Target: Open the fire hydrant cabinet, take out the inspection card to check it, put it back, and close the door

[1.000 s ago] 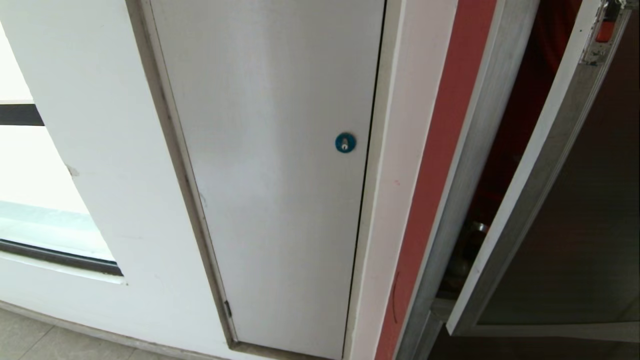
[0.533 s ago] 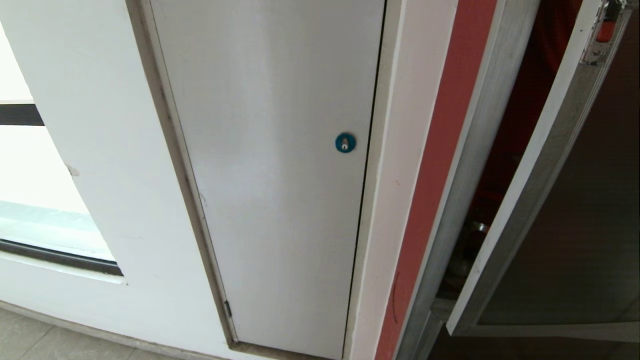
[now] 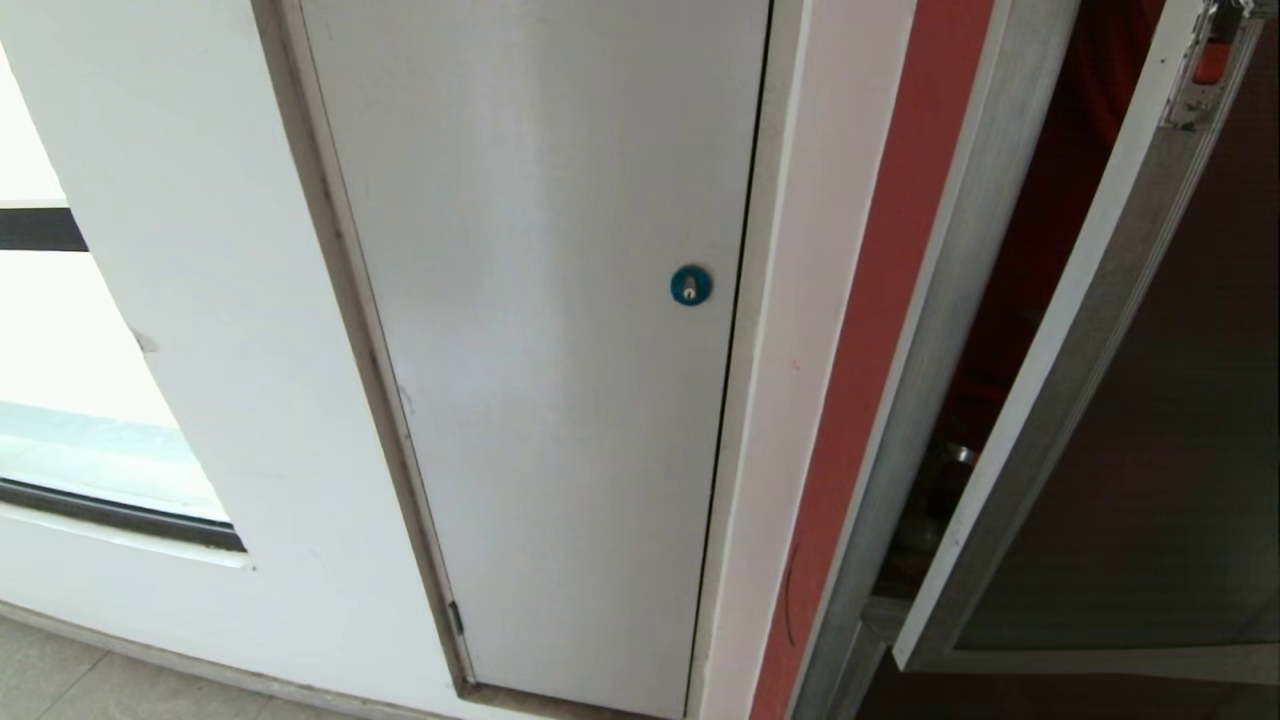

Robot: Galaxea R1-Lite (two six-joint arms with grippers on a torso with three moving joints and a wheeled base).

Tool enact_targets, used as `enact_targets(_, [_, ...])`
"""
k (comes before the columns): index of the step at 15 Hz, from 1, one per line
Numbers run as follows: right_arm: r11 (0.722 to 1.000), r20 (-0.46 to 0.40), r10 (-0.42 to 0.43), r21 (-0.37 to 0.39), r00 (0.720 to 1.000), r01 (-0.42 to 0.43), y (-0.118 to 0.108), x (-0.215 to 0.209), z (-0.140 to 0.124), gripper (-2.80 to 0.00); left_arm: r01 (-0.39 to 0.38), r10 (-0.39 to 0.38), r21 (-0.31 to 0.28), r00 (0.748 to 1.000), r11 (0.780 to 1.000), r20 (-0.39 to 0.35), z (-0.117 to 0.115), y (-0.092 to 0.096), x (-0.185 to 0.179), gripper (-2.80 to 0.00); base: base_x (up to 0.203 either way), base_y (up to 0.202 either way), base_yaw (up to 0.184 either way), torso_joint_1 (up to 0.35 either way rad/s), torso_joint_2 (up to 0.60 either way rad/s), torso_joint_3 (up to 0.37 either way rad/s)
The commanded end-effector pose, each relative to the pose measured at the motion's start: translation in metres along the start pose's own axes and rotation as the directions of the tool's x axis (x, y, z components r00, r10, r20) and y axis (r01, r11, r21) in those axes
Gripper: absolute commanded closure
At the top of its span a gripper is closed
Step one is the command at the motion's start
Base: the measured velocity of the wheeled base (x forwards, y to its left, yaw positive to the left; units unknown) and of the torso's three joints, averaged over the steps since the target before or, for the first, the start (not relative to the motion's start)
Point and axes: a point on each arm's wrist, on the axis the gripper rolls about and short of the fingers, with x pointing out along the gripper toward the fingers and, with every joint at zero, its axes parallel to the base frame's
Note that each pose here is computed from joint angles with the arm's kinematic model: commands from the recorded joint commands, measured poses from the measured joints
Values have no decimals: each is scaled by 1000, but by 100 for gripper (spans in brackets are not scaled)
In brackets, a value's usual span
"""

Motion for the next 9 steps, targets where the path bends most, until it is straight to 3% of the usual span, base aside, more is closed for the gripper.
enact_targets(1, [1000,1,1,1,1000,-1,0,0,0,0,-2,2,4,1000,1000,-7,-2,0,1,0,0,0,0,0,0,0])
enact_targets(4, [1000,1,1,1,1000,-1,0,0,0,0,4,-5,12,998,1000,60,20,0,-5,0,0,0,0,0,0,0])
enact_targets(7, [1000,1,1,1,1000,-1,0,0,0,0,18,-19,2,998,1000,56,72,3,1,0,0,0,0,0,0,0])
enact_targets(9, [1000,2,1,0,1000,-1,0,0,0,0,79,-78,-35,996,996,48,116,5,16,0,0,0,0,0,0,0])
